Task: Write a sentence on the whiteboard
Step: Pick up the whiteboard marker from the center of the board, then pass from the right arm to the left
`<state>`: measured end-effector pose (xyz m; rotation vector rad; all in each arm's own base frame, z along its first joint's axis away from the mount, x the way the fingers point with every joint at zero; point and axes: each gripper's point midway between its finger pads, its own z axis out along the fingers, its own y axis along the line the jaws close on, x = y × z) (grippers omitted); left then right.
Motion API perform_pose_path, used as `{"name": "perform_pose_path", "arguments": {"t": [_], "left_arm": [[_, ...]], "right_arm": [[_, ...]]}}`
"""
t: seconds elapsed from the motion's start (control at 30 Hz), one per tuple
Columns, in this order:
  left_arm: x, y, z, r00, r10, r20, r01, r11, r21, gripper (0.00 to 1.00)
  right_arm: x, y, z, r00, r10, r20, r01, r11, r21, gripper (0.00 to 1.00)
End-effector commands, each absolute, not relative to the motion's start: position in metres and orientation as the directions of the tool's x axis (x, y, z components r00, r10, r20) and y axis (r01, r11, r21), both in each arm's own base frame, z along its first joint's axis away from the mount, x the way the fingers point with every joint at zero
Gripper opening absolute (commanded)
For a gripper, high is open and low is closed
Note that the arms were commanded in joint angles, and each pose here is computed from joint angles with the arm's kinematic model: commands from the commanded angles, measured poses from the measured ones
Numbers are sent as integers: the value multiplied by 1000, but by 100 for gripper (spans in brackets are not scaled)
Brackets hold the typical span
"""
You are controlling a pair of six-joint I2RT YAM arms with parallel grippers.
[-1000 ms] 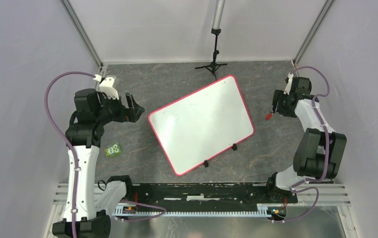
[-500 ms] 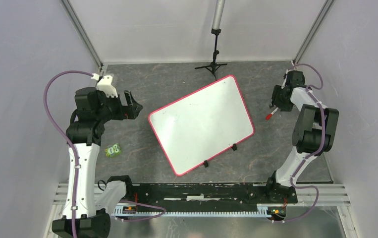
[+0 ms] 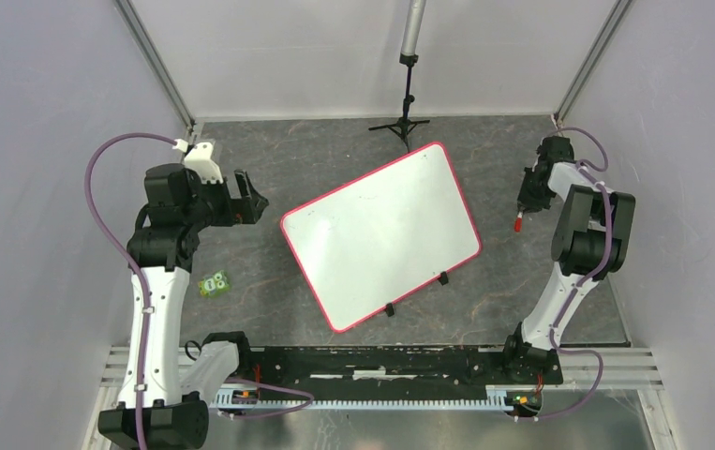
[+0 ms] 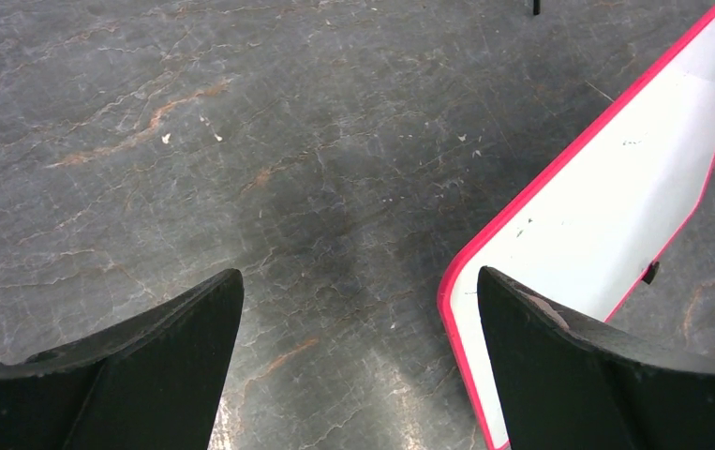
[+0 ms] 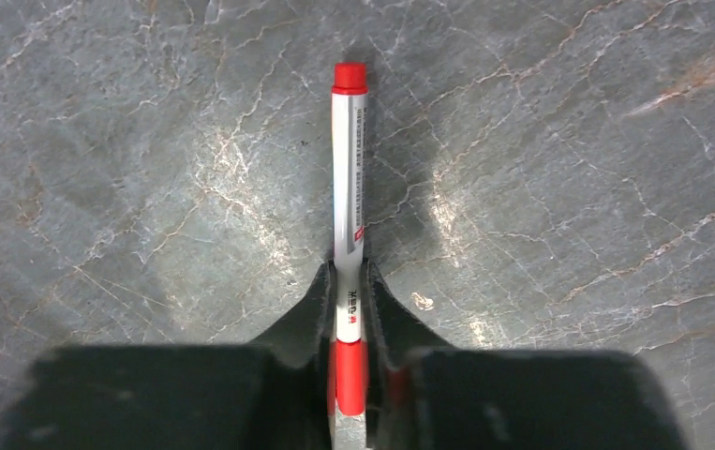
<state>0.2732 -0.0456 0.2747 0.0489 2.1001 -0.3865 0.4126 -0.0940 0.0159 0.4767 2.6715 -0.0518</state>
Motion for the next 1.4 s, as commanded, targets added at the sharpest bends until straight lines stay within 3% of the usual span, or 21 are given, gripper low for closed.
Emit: {"name": "perform_pose_path", "arguments": {"t": [0.0, 0.13, 0.37, 0.63, 0.97, 1.13, 1.37], "left_arm": [[280, -42, 286, -501, -161, -850, 153, 951, -270, 100], [279, -43, 291, -515, -140, -846, 169, 950, -261, 100], [276, -58, 323, -487, -74, -871, 299, 922, -246, 100], [279, -88, 392, -414, -100, -905, 461, 834, -303, 100], [293, -171, 446, -373, -164, -913, 660, 645, -386, 100], [296, -216, 462, -368, -257, -894, 741, 500, -448, 98], [294, -277, 456, -413, -244, -877, 792, 379, -479, 92]], "right_arm": [[400, -67, -7, -880, 369, -301, 340, 929, 145, 7], [413, -54, 28, -844, 367, -391, 292, 926, 239, 0], [457, -29, 180, -632, 348, -693, 64, 914, 401, 0], [449, 29, 352, -372, 413, -831, -211, 835, 509, 0], [396, 155, 455, -244, 513, -823, -448, 693, 565, 0], [372, 199, 467, -291, 551, -782, -547, 575, 608, 0], [359, 224, 457, -337, 543, -770, -554, 547, 628, 0]]}}
